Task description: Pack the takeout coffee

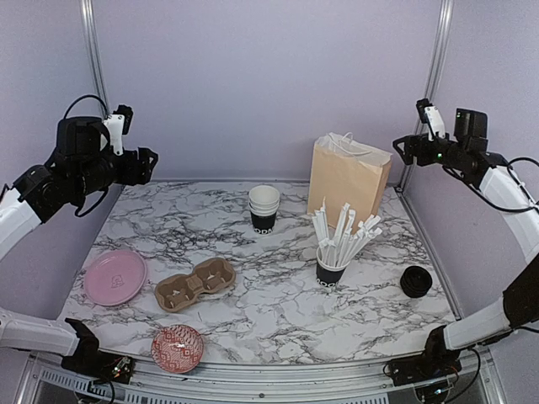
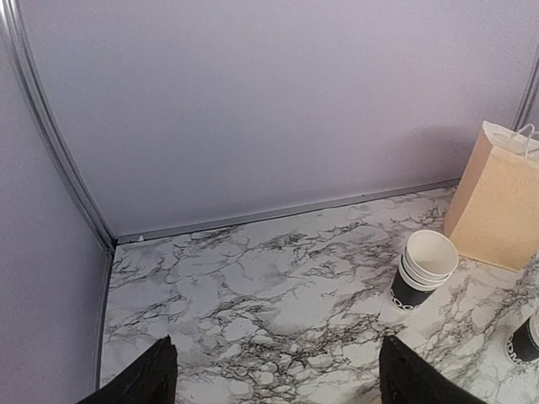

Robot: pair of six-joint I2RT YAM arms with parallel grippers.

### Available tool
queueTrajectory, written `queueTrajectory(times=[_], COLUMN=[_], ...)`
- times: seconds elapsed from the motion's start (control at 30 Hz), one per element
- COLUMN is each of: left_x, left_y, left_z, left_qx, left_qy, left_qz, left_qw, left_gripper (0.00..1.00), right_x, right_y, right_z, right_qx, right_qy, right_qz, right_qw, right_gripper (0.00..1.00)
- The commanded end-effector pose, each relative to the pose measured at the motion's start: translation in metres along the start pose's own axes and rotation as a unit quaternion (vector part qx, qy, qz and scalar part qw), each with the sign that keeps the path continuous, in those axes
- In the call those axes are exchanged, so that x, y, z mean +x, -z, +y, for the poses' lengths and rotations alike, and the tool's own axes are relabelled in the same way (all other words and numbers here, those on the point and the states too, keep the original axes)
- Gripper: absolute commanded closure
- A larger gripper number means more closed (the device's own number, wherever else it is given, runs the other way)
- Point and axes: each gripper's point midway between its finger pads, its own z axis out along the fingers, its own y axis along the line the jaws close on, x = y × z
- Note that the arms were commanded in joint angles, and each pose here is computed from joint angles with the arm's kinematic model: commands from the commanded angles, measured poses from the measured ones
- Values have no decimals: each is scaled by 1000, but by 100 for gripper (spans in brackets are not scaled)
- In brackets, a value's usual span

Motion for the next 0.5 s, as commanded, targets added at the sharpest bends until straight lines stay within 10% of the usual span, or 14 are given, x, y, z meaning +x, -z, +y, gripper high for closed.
queueTrajectory(times=[0.0,0.47], left_x=[3,51], left_y=[3,-40], left_z=[-42,-112], left_qx=[87,135], left_qy=[-4,-63], left_qz=[11,148], left_qw=[996,978], left_gripper=[15,23], right_x=[1,21], right_y=[15,50], right_z=[10,165], right_qx=[-17,-302], right_qy=[1,172], right_qz=[3,37], right_qw=[1000,937], right_gripper=[4,24])
